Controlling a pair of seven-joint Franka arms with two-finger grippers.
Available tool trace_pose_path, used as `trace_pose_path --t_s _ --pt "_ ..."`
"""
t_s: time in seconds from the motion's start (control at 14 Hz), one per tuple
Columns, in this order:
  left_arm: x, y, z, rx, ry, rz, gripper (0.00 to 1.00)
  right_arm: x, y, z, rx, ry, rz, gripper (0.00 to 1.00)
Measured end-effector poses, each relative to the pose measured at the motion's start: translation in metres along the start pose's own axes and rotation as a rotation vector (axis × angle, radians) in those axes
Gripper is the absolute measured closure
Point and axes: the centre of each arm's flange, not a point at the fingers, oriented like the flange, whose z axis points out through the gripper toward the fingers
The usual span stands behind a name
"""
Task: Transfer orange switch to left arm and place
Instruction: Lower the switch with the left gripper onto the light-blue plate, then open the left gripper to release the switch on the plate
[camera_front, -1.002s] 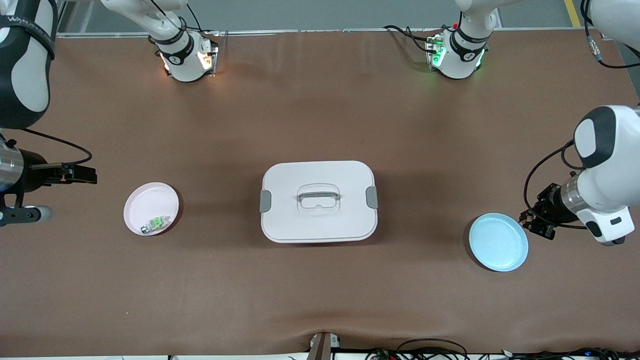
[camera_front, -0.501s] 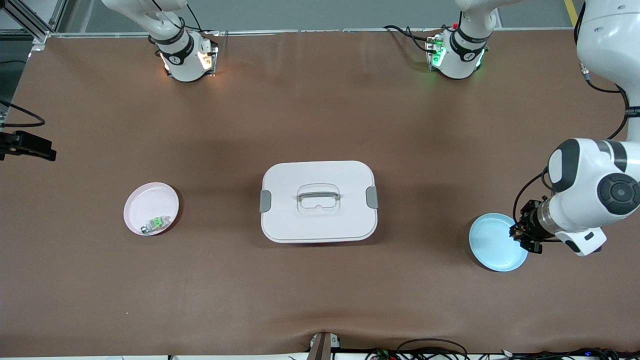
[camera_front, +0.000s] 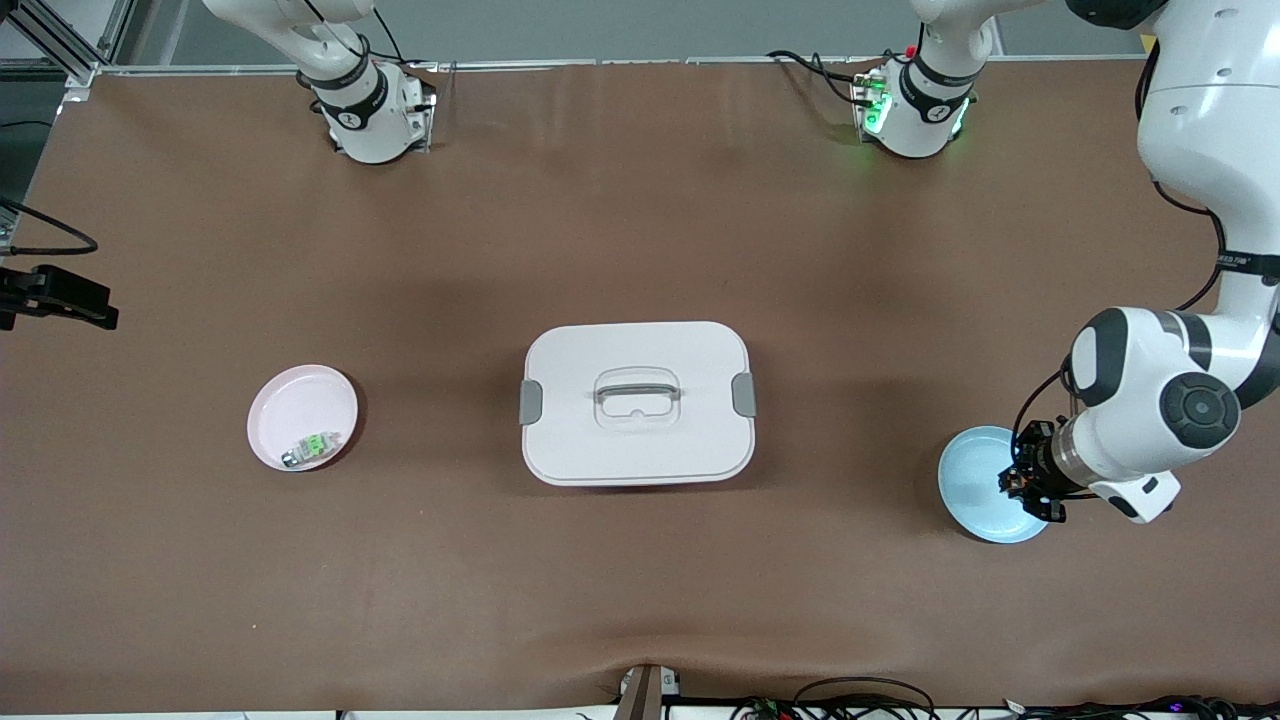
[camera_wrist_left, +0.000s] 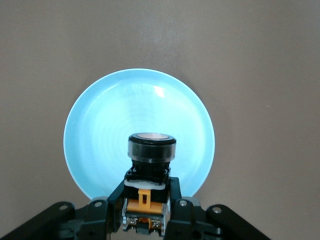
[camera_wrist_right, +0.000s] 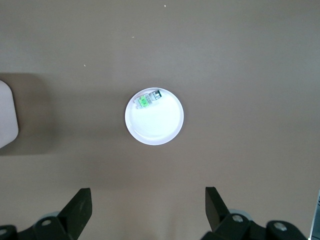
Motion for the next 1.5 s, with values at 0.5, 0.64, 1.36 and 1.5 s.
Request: trace_pose_path --t_s 0.5,0.64,1.36,1.5 --pt "-0.003 -0.011 0.039 0.038 0.001 0.018 0.65 -0.009 0.001 -0.014 0.033 0.023 -0.001 0.0" --pt "-0.002 -0.013 0.05 0.049 -0.002 0.016 0.65 -0.01 0.001 -0.013 0.036 0.015 -0.002 0.0" --pt "0.003 -0.018 0.073 0.075 -0.006 -0.011 0.65 -0.039 0.012 0.011 0.048 -0.029 0.016 0.0" --pt "0.003 -0.018 0.076 0.079 -0.007 -0.011 0.65 -0.04 0.013 0.011 0.048 -0.029 0.039 0.0"
